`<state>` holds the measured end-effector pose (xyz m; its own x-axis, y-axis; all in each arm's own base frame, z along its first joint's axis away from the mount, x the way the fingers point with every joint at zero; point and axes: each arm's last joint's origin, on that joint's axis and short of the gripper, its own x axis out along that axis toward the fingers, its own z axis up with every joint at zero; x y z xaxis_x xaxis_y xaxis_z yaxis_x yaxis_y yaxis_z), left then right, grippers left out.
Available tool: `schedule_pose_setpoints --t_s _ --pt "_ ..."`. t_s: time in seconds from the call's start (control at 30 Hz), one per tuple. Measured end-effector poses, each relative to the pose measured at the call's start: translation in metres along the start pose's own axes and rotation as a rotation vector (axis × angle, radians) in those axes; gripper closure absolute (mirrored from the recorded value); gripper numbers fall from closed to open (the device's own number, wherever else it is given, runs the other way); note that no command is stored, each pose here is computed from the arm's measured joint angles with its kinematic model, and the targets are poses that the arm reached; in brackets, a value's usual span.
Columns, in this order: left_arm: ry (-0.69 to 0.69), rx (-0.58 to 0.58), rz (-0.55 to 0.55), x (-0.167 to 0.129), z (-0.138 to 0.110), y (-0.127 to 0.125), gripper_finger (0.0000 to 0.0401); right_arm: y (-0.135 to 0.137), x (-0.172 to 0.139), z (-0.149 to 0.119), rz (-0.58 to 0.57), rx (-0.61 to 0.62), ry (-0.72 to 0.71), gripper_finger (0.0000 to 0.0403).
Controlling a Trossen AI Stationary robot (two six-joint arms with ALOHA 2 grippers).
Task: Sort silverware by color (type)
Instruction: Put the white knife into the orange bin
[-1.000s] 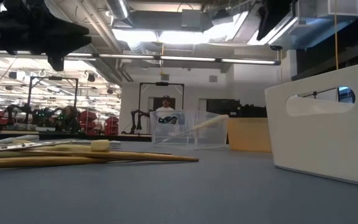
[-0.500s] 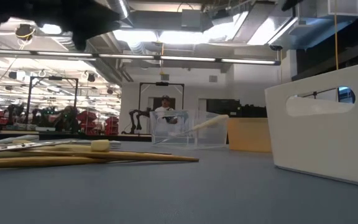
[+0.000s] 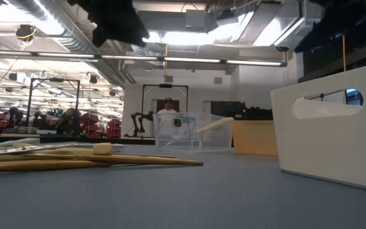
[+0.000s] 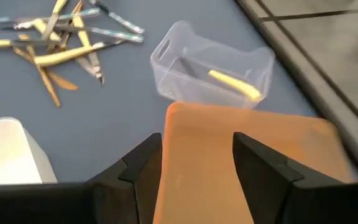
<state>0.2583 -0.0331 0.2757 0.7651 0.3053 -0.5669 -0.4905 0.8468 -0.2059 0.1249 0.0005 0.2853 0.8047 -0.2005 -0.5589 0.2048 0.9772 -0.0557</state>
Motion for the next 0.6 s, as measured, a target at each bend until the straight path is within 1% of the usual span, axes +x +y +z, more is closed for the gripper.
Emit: schedule_pose_setpoints --t_s 0.1,0.2,0.3,0.4,0.47,0.6 --pt "0.142 -0.067 0.023 0.007 0.000 0.000 0.0296 0.004 0.011 -0.011 0.062 0.006 -0.024 0.0216" --pt "0.267 -0.129 0.053 0.014 -0.006 0.001 0.0296 0.007 0.020 -0.019 0.122 0.006 -0.021 0.0216" --pt "0.373 -0.176 0.091 0.019 -0.015 0.005 0.0296 0.009 0.023 -0.019 0.157 0.011 -0.051 0.0216" --pt "0.471 -0.224 0.146 0.023 -0.023 0.009 0.0296 0.010 0.027 -0.019 0.162 0.011 -0.052 0.0216" --pt "0.515 -0.240 0.188 0.025 -0.028 0.011 0.0296 0.010 0.027 -0.017 0.163 0.013 -0.061 0.0217" --pt "0.582 -0.211 0.247 0.033 -0.038 0.013 0.0296 0.011 0.028 -0.017 0.164 0.013 -0.067 0.0217"
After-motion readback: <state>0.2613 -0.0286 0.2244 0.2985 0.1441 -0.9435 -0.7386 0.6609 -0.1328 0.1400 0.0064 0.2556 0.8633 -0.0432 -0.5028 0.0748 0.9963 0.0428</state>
